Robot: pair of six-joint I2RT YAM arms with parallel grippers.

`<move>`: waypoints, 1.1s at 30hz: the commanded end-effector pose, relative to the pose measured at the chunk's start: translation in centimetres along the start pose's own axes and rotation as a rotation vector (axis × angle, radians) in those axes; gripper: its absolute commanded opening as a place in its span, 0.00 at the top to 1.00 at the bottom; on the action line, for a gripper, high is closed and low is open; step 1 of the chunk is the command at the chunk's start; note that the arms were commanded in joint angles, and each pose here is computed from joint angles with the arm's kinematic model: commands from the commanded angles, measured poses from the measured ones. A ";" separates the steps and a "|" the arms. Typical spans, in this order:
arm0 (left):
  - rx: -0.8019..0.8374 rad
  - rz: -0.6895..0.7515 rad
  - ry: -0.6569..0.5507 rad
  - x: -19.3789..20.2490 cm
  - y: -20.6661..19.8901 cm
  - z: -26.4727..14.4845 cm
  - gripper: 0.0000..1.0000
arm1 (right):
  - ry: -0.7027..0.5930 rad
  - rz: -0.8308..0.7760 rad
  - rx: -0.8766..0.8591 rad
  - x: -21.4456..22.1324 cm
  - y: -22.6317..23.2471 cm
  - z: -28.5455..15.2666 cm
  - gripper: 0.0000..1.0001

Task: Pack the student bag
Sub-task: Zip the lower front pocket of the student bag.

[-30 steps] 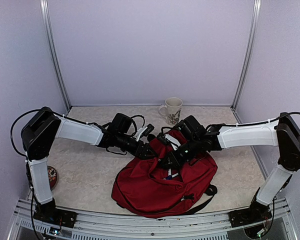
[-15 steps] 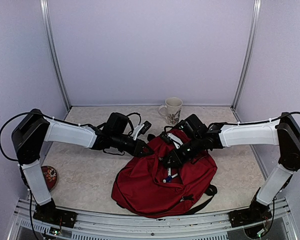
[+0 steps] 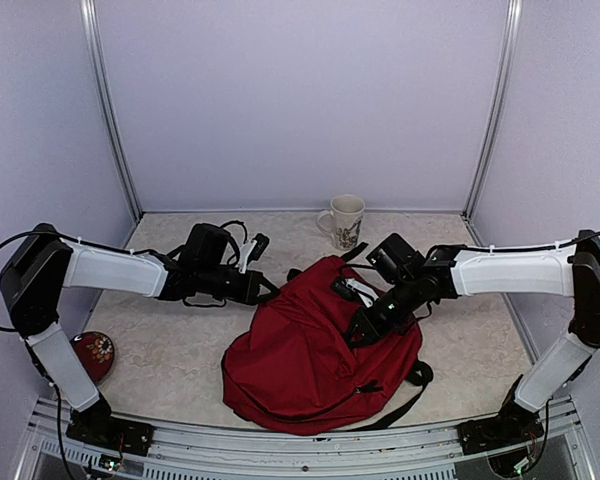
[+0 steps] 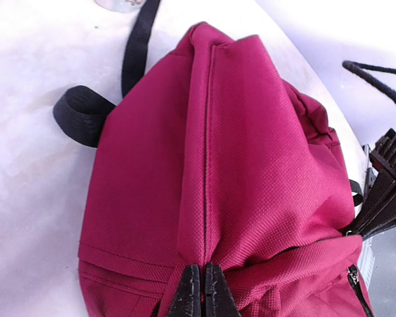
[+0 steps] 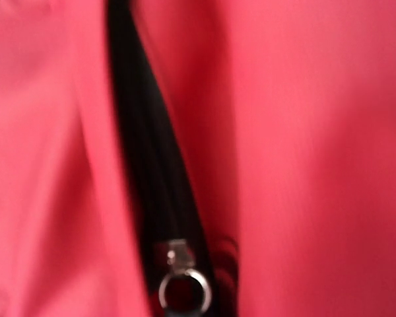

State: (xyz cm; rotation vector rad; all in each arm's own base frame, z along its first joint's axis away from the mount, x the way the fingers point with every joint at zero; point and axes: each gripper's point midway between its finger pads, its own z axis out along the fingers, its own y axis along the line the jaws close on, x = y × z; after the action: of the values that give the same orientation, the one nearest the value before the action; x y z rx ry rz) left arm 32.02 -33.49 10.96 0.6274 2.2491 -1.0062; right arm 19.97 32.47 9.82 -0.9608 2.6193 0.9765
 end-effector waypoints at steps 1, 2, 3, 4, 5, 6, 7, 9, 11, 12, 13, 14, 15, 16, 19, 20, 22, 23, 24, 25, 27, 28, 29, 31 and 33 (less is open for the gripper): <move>-0.183 -0.034 -0.107 -2.6 5.0 -3.1 1.00 | 0.111 0.075 0.053 4.0 -0.8 -1.9 1.00; -0.204 -0.036 -0.113 -2.8 5.6 -3.4 1.00 | 0.118 0.084 0.059 4.5 -0.8 -2.2 1.00; -0.226 -0.033 -0.117 -2.9 6.0 -3.6 1.00 | 0.125 0.095 0.063 5.0 -0.8 -2.5 1.00; -0.244 -0.031 -0.123 -3.1 6.3 -3.8 1.00 | 0.133 0.108 0.063 5.7 -0.8 -2.7 1.00; -0.259 -0.032 -0.129 -3.4 6.7 -4.1 1.00 | 0.135 0.121 0.059 6.3 -0.7 -2.9 1.00; -0.269 -0.033 -0.132 -3.5 6.9 -4.2 1.00 | 0.139 0.137 0.053 6.9 -0.6 -3.0 1.00; -0.277 -0.033 -0.133 -3.6 7.1 -4.3 1.00 | 0.149 0.155 0.046 7.7 -0.7 -3.0 1.00; -0.287 -0.022 -0.130 -3.5 7.2 -4.5 1.00 | 0.158 0.187 0.031 9.1 -0.7 -2.9 1.00; -0.288 -0.021 -0.129 -3.3 7.3 -4.5 1.00 | 0.158 0.215 0.021 10.1 -0.9 -2.5 1.00; -0.290 -0.025 -0.126 -3.2 7.3 -4.4 1.00 | 0.160 0.221 0.019 10.4 -1.1 -2.2 1.00; -0.295 -0.025 -0.122 -3.1 7.4 -4.3 1.00 | 0.155 0.220 0.017 10.4 -1.2 -1.9 1.00; -0.301 -0.024 -0.121 -3.1 7.4 -4.4 1.00 | 0.156 0.224 0.022 10.6 -1.5 -1.7 1.00; -0.305 -0.022 -0.122 -3.0 7.4 -4.4 1.00 | 0.159 0.229 0.032 10.9 -1.9 -1.4 1.00; -0.309 -0.020 -0.124 -3.1 7.3 -4.5 1.00 | 0.169 0.238 0.049 11.3 -2.3 -1.2 1.00; -0.313 -0.014 -0.125 -3.1 7.0 -4.9 1.00 | 0.192 0.256 0.092 11.9 -3.3 -0.9 1.00; -0.312 -0.009 -0.122 -3.1 6.7 -5.0 1.00 | 0.185 0.253 0.106 11.6 -3.4 -0.9 1.00; -0.306 0.005 -0.114 -2.8 5.8 -5.1 1.00 | 0.155 0.231 0.120 10.1 -3.3 -1.3 1.00; -0.298 0.014 -0.120 -2.9 5.1 -5.3 1.00 | 0.134 0.214 0.125 9.0 -3.1 -1.6 1.00; -0.294 0.016 -0.135 -3.2 4.6 -5.7 1.00 | 0.112 0.197 0.135 8.0 -3.0 -1.9 1.00; -0.290 0.004 -0.157 -3.5 4.1 -6.4 1.00 | 0.088 0.180 0.144 6.7 -2.8 -2.3 1.00; -0.288 -0.034 -0.219 -4.7 3.8 -8.3 1.00 | 0.043 0.141 0.180 4.2 -2.7 -3.3 1.00; -0.290 -0.046 -0.252 -5.2 3.7 -9.5 1.00 | 0.007 0.110 0.189 2.3 -2.3 -4.0 1.00; -0.287 -0.078 -0.288 -5.6 3.5 -10.7 1.00 | -0.009 0.091 0.204 1.0 -2.3 -4.4 1.00; -0.304 -0.098 -0.339 -6.1 3.2 -13.1 1.00 | -0.042 0.058 0.226 -1.3 -2.3 -5.3 1.00; -0.306 -0.103 -0.379 -6.3 2.3 -15.1 1.00 | -0.072 0.025 0.245 -3.5 -2.0 -6.2 1.00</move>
State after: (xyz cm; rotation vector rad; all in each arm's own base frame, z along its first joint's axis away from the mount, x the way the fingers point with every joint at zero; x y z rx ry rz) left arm 31.02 -26.03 16.45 0.3921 2.2157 -0.8442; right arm 21.29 30.36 13.26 -0.8253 2.6278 0.8330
